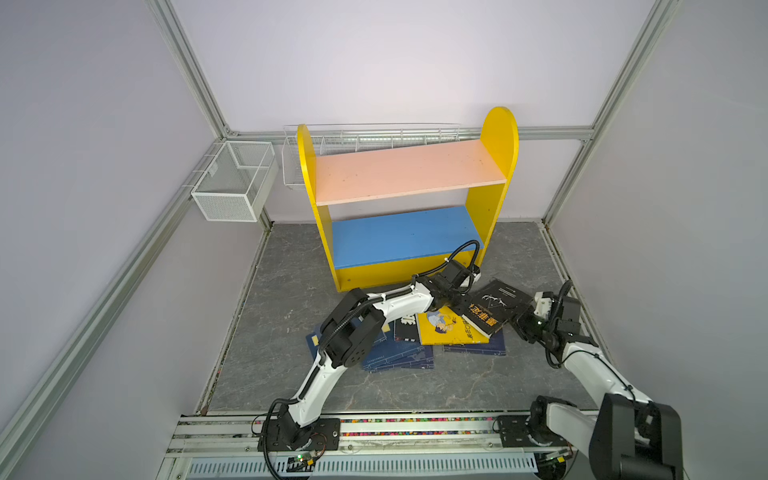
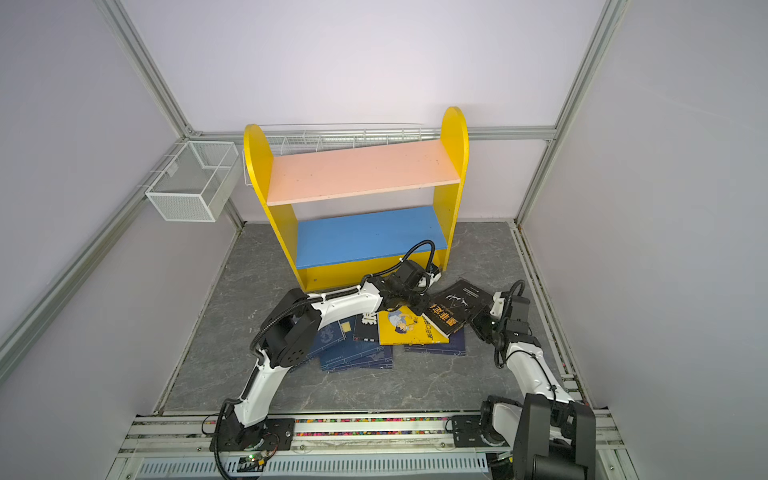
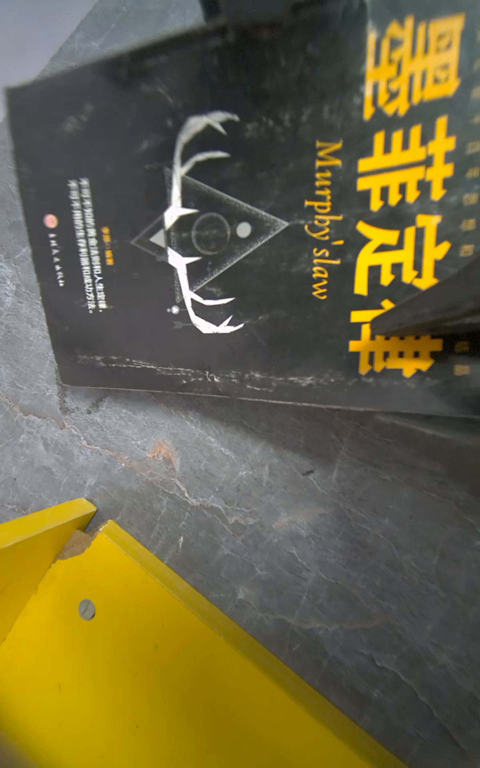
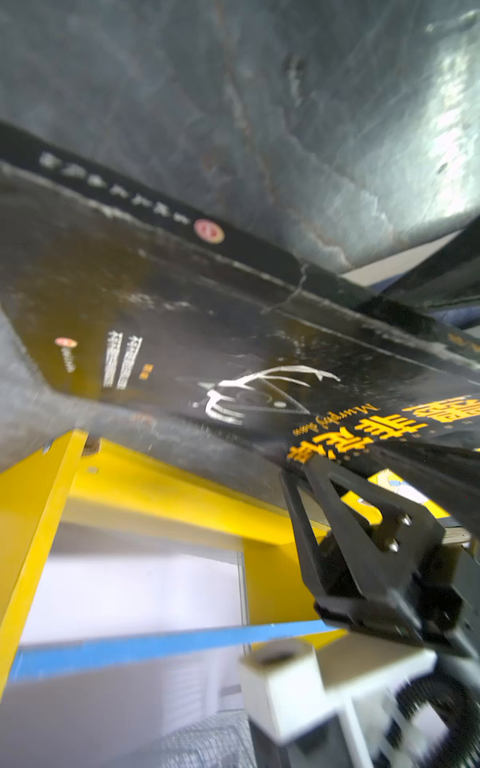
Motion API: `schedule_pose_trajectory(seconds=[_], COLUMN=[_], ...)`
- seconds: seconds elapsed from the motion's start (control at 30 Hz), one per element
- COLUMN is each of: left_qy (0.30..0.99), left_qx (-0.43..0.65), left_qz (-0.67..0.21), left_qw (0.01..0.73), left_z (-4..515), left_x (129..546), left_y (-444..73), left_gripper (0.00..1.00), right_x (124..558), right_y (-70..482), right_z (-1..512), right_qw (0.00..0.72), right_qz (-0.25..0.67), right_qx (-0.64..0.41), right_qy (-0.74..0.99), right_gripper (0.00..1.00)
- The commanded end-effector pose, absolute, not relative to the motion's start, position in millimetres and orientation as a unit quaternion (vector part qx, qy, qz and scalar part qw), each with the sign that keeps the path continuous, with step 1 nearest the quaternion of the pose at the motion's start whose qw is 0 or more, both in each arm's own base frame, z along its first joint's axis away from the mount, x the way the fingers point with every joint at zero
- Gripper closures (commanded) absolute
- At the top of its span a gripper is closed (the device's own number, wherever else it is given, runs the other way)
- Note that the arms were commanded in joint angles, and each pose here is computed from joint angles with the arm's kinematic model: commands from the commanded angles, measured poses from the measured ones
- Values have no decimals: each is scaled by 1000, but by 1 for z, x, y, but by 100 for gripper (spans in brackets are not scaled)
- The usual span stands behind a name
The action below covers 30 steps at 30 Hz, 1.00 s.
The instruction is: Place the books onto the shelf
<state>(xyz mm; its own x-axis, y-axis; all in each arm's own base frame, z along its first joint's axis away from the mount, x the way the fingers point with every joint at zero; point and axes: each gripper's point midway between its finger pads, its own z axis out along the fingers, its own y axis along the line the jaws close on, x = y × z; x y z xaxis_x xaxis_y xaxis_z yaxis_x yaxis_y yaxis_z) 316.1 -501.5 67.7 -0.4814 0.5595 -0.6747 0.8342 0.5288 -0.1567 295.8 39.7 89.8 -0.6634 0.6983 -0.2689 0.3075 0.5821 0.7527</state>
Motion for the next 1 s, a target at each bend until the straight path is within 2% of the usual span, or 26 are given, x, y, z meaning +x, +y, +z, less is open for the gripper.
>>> schedule_pose_trajectory(seconds=[0.0,0.2,0.37,0.43,0.57,0.63,0.73,0.83,0.97], left_qy=[828,822,819,817,812,816,843,862,866], left_qx=[447,451,450,439,381,319,173,13,-82], left_qz=[-253,-266,-271,-271,-274,-274,-232,-143,-61], left_qw=[224,223,232,257,347,396,454,487,489], left_z=[42,44,48,62,132,170,204,206,198], left_x=[283,279,279,285,310,327,352,359,343], left_y=[-498,-500,-498,-496,-475,-449,-384,-299,-227], left_gripper=[70,70,70,70,67,60,59,55,54], right_x=[306,314,315,313,305,299,289,282,291], right_y=[54,65,64,63,68,76,95,117,149], right_z=[109,100,98,106,140,164,198,228,260], right_qw=[304,295,299,308,342,363,387,410,429], right_qz=[372,382,373,369,372,384,412,429,453], right_qx=[260,255,254,245,208,176,124,77,32], right_qy=[838,838,841,842,838,830,816,801,781], right_gripper=[54,69,92,94,94,94,94,94,94])
